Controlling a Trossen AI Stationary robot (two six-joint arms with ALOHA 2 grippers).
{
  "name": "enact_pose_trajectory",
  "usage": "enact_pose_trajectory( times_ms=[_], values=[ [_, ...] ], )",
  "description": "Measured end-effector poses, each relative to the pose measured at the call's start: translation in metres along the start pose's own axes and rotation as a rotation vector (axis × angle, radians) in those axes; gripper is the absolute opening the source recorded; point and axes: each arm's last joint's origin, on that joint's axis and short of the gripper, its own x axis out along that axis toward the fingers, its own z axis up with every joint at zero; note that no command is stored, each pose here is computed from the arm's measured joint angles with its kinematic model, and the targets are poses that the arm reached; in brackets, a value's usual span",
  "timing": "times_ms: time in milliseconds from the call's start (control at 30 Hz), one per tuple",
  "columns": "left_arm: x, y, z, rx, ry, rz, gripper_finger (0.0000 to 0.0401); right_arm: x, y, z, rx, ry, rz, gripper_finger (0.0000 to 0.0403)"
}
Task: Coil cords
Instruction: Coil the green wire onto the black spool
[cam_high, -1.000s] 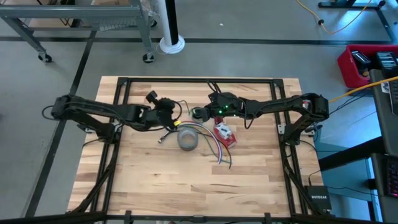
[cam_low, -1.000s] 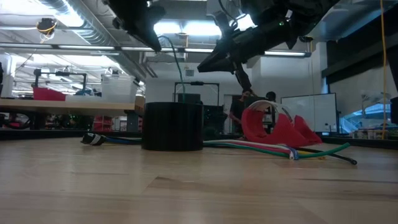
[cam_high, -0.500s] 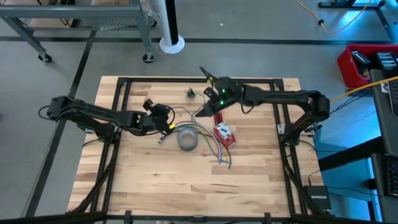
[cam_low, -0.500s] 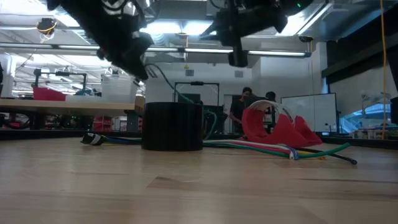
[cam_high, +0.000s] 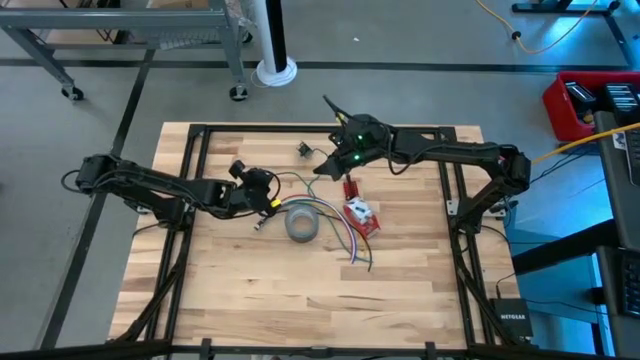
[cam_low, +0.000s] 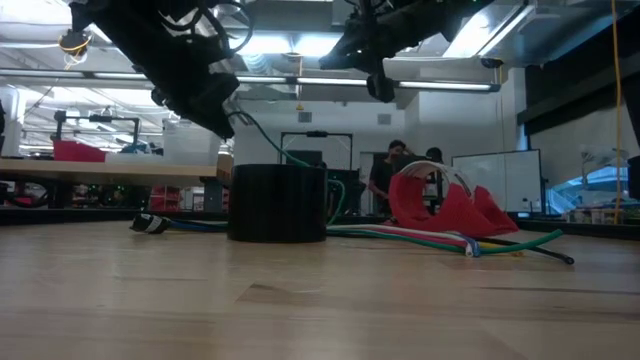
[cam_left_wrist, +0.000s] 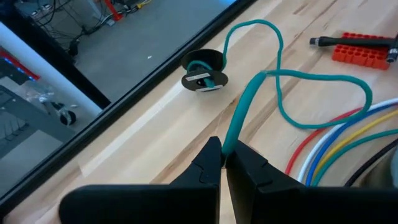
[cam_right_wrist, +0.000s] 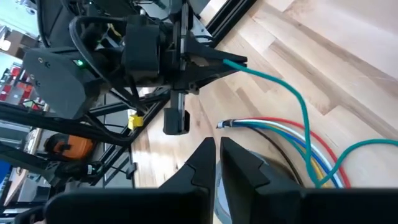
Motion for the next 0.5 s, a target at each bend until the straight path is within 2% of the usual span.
enact_pose_trajectory(
  times_ms=[200,500],
  values=[
    [0.0,0.0002,-0.0004,0.028,0.003,0.001,0.0018,0.0,0.0001,0.0,-0.011,0.001,0.002,0.0047],
    [0.0,0.0002,-0.0003,0.044,0.002,0.003,0.0028,0.0001,0.0005,0.0008,0.006,-0.008,0.003,0.0168]
  ],
)
